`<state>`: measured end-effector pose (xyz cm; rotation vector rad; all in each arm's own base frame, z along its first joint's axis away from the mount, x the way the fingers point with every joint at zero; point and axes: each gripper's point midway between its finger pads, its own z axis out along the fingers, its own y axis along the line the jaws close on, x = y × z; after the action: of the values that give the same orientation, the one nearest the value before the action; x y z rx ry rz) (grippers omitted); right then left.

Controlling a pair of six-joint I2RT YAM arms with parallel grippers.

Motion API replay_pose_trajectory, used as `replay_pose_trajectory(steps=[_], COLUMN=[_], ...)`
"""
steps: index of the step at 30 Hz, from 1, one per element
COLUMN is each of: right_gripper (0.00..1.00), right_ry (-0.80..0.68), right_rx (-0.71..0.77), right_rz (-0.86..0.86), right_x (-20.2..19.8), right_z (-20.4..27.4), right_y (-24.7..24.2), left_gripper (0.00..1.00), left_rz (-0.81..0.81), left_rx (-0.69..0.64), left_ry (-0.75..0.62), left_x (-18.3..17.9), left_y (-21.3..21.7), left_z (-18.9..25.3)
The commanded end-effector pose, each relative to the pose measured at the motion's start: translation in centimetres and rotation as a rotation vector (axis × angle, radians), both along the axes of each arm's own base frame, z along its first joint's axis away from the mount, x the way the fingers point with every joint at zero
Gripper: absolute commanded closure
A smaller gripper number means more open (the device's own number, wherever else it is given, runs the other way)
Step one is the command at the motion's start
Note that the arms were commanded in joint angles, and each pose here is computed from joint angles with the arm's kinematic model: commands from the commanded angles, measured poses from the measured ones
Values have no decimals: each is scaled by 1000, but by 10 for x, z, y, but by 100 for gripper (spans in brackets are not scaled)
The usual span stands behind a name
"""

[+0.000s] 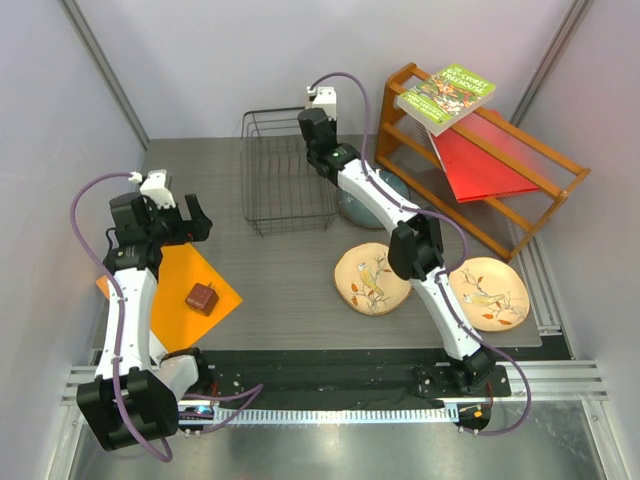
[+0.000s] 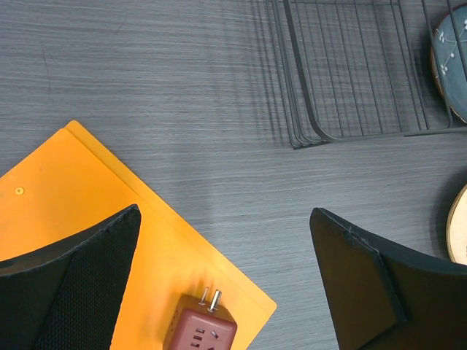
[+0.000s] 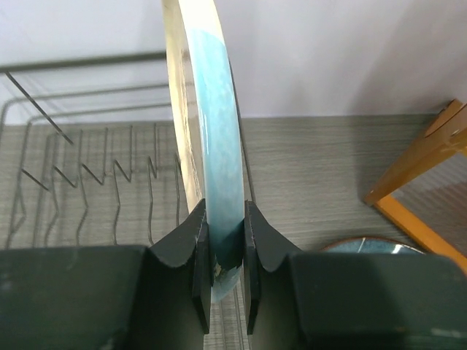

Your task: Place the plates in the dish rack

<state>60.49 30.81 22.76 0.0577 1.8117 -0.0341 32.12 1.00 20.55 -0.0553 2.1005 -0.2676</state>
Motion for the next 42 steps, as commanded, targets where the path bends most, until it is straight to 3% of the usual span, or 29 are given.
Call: replay_pose_trajectory(steps=[1,5,6,7,10,13,15,17,18,20,21,22,24,25,28,30,34,42], right_gripper=[99,99,95,79,53,41,37,35,34,30,29,29,30,34,39,48,53,62], right_ry=[-182,-172,-172,-178,-190,-195,-211,-158,-185,-73,-96,22,86,134,220,244,372,543], right_rx=[93,73,71,74,57,30,25,-12,16,-50,-19,-122,-176,-242,-320,-389,-462,-552], right_rz=[-76,-70,-66,-63,-43,-2,23,43,63,138,288,383,589,785,984,1063,1188,1257], right_x=[7,9,9,9,8,-3,-20,-36,-55,-78,-108,-126,-169,-213,-279,-300,-334,-333], right_z=[61,48,47,49,59,80,114,111,145,111,141,86,62,35,-16,-36,-84,-149], right_y=[-4,3,3,4,4,2,-4,-12,-23,-27,-21,-22,-18,-20,-41,-51,-66,-65], left_gripper=[2,2,2,2,2,1,1,1,1,0,1,1,0,1,4,7,10,10], left_rz=[10,18,18,18,14,17,25,29,41,45,27,6,-36,-81,-175,-204,-217,-235], left_rx=[17,17,18,19,18,8,-8,-25,-47,-74,-107,-126,-166,-218,-320,-361,-446,-495], left_ry=[-1,4,1,-2,-10,-24,-48,-66,-74,-85,-85,-84,-76,-53,9,48,132,240], left_x=[1,3,3,4,5,6,10,11,11,7,4,0,-14,-21,-43,-54,-71,-86], left_y=[4,6,6,6,5,5,3,1,-1,-6,-14,-21,-36,-51,-86,-101,-120,-133], left_z=[0,-2,-1,0,2,7,18,26,32,39,42,44,46,41,27,17,-8,-40])
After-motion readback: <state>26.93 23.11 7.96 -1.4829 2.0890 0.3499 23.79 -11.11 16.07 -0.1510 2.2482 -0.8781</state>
